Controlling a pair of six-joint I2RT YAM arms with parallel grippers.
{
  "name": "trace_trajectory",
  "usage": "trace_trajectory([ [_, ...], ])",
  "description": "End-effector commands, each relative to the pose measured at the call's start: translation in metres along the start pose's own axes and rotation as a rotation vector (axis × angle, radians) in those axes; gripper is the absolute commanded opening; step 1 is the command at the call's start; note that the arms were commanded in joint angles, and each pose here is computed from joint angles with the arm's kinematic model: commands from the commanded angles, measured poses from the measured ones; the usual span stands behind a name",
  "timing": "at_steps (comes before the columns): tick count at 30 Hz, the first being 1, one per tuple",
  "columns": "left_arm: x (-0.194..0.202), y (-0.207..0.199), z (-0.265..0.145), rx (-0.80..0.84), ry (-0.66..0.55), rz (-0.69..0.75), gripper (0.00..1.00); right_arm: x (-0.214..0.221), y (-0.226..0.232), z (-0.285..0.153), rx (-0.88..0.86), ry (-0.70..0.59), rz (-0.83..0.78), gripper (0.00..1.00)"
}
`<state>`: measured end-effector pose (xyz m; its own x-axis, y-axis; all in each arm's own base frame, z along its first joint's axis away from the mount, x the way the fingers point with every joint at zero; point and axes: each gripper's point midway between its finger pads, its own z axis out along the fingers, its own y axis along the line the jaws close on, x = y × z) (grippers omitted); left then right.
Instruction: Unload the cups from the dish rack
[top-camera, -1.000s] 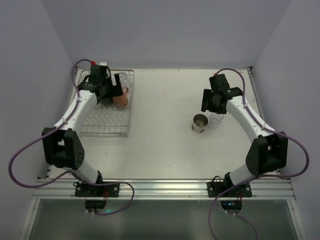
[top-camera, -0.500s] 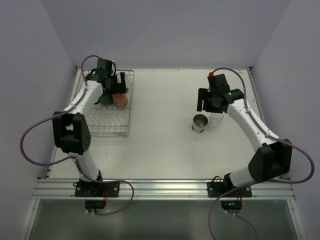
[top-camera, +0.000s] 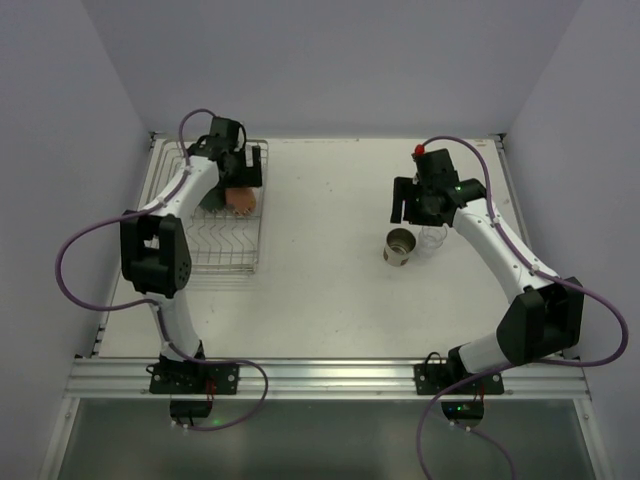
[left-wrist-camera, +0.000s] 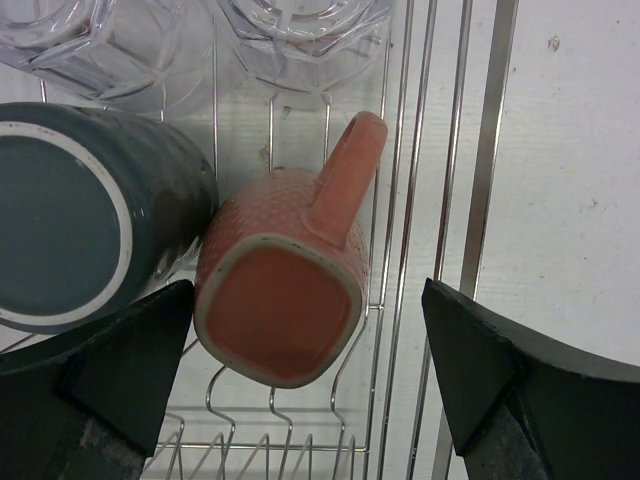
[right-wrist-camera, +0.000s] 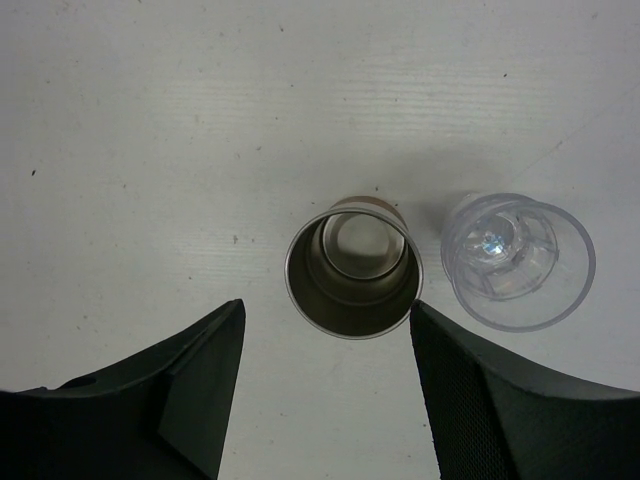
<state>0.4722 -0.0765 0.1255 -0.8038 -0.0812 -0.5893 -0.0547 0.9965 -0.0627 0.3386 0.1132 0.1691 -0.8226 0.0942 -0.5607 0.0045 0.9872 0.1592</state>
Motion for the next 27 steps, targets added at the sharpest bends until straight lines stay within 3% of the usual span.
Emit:
trace_trajectory([
  [1,-0.021,0.002,-0.004,-0.035,-0.054,0.022,1.0,-0.005,0.007,-0.008,-0.04,-0.039,-0.022,0.7],
  [27,-0.004,0.017,0.017,-0.052,0.02,0.051,0.82,-0.003,0.006,-0.005,-0.036,-0.027,-0.025,0.7],
])
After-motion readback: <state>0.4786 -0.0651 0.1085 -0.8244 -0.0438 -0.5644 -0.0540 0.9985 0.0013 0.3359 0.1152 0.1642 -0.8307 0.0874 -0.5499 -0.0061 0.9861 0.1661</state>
